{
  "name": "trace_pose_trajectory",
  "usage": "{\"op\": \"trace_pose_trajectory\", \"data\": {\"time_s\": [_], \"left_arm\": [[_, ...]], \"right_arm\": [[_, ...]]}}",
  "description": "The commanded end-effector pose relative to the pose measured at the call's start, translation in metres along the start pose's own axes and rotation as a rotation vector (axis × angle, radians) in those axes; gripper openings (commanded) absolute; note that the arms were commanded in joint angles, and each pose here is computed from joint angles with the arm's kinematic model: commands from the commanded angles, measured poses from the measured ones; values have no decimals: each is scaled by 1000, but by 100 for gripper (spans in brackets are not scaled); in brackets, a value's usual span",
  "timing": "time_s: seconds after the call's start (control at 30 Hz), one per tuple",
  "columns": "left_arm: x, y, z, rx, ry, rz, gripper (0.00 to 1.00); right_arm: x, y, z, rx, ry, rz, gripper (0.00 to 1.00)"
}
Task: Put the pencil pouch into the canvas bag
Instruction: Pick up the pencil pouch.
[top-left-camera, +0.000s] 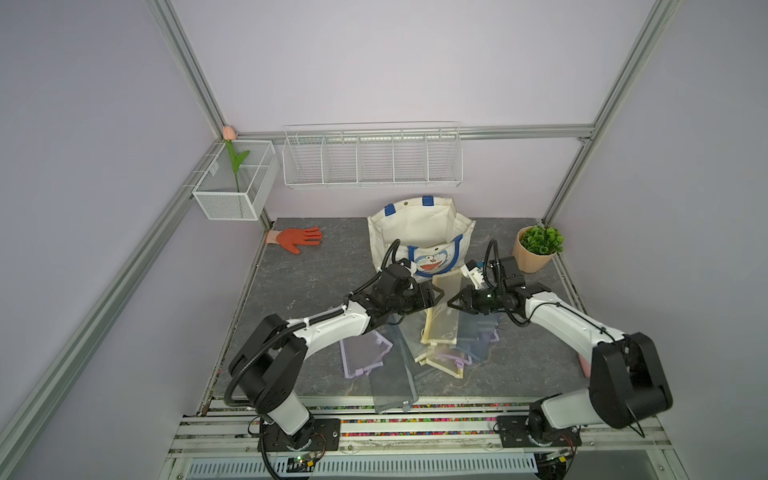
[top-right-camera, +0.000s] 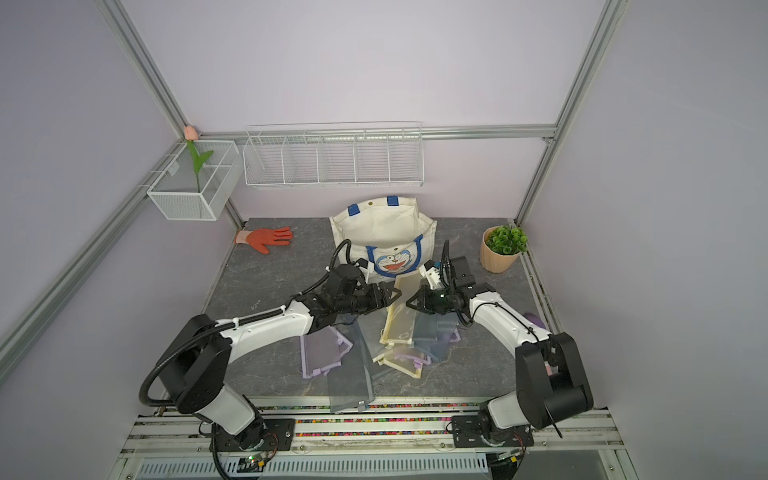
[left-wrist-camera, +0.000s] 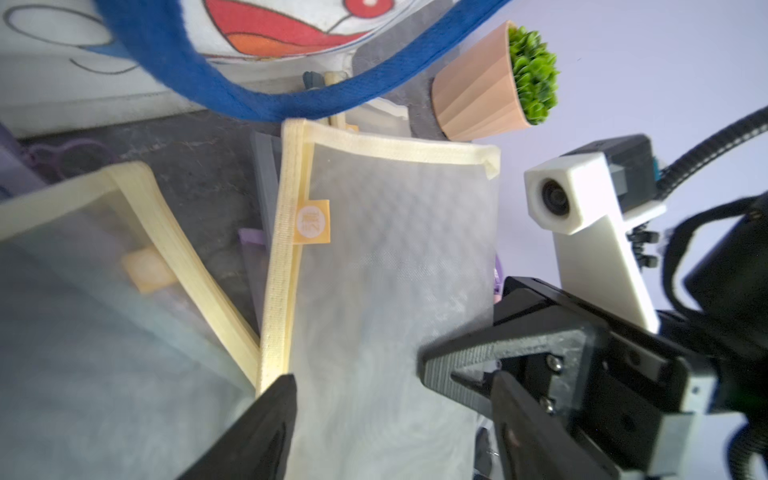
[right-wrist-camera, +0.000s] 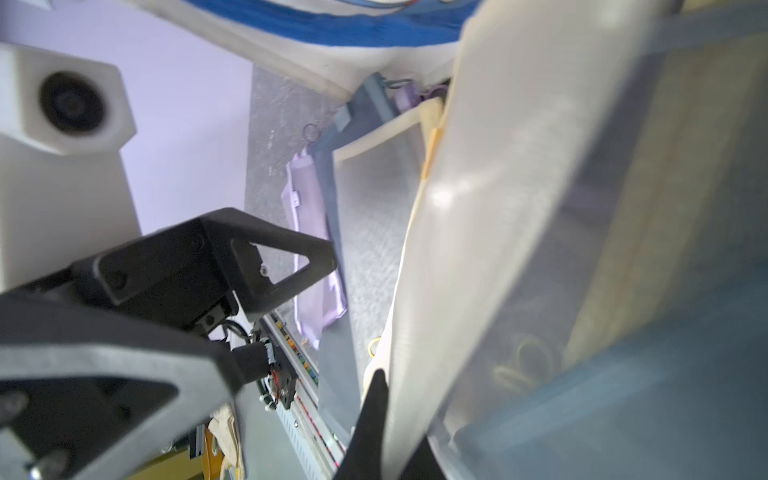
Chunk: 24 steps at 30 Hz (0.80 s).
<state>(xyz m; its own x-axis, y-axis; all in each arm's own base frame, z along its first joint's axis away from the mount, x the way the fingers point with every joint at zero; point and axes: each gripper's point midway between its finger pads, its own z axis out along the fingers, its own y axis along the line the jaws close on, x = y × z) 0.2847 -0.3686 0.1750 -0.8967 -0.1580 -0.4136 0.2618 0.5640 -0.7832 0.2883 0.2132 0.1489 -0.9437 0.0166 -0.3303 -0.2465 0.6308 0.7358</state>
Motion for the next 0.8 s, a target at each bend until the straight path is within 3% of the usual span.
{"op": "trace_pose_trajectory", "data": {"time_s": [0.0,0.27,0.53,0.63,0.7,0.77], "left_arm": [[-2,-10,-32,38,0,15,82],[-11,-52,-113,164,-62,193,100],[-20,-92,-122,320,-120,257,97],[-22,-112,-110,345,-111,304,91],[-27,-119,-104,364,-122,303,75],[-34,-125,-105,384,-155,302,47]], "right_arm": [[33,17,-17,-59,53,-74,7],[41,98,-69,-304,-83,-301,7],[6,169,-98,-502,-169,-417,7],[-6,175,-91,-525,-174,-418,7],[-13,179,-90,-544,-183,-420,7],[-18,181,-89,-545,-187,-421,7]]}}
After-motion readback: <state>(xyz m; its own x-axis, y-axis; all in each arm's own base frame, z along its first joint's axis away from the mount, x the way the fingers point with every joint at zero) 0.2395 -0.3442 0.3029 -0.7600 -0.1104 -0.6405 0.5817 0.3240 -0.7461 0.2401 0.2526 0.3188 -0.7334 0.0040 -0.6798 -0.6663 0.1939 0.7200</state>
